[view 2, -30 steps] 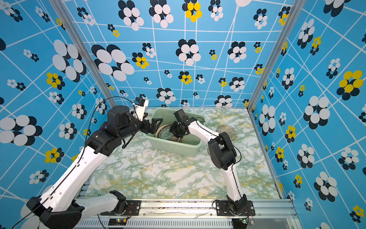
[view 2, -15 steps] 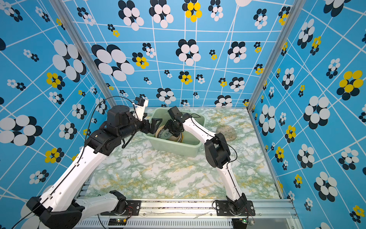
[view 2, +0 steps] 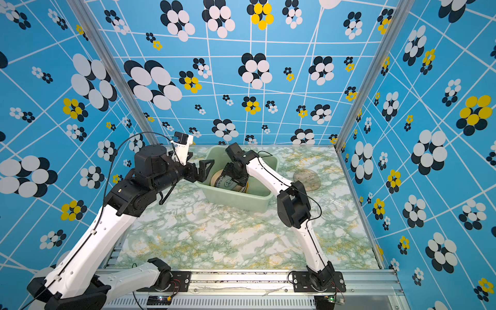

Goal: Place the plates into the plastic bin on the countertop
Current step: Place the plate in the plastic bin.

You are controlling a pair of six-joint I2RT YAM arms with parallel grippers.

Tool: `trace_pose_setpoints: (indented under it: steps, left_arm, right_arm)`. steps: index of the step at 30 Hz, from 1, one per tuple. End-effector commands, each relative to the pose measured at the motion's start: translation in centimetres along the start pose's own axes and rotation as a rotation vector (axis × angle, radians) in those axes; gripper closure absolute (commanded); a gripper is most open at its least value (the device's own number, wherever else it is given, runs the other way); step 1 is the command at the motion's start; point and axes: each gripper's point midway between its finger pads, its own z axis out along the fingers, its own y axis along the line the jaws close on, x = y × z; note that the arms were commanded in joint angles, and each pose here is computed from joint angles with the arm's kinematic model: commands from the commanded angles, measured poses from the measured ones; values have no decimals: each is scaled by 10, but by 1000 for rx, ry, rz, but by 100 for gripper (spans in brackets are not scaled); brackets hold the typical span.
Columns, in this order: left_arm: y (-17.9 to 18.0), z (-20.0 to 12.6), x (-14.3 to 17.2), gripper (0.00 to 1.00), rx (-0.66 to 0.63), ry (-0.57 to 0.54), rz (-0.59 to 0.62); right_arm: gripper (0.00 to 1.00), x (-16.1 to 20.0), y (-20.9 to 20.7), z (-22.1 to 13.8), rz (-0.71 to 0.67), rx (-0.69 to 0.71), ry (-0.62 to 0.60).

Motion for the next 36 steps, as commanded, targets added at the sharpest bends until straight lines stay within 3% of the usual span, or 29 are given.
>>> trace_pose_setpoints:
  steps: [1,17,24,36]
  left_arm:
    - [5,-14,-9,1,-28,-35,-2]
    - [7,1,1,1,-35,2,-10]
    - [6,6,0,1,-26,4,-15]
    - [8,-4,-2,1,-42,-9,-17]
  right_arm:
    - [19,3,-10,8,-15,56,11]
    - [18,-7,1,19,-176,66,5]
    - [15,-14,-8,10,-268,148,-18]
    - [13,-13,-16,18,-299,176,-5]
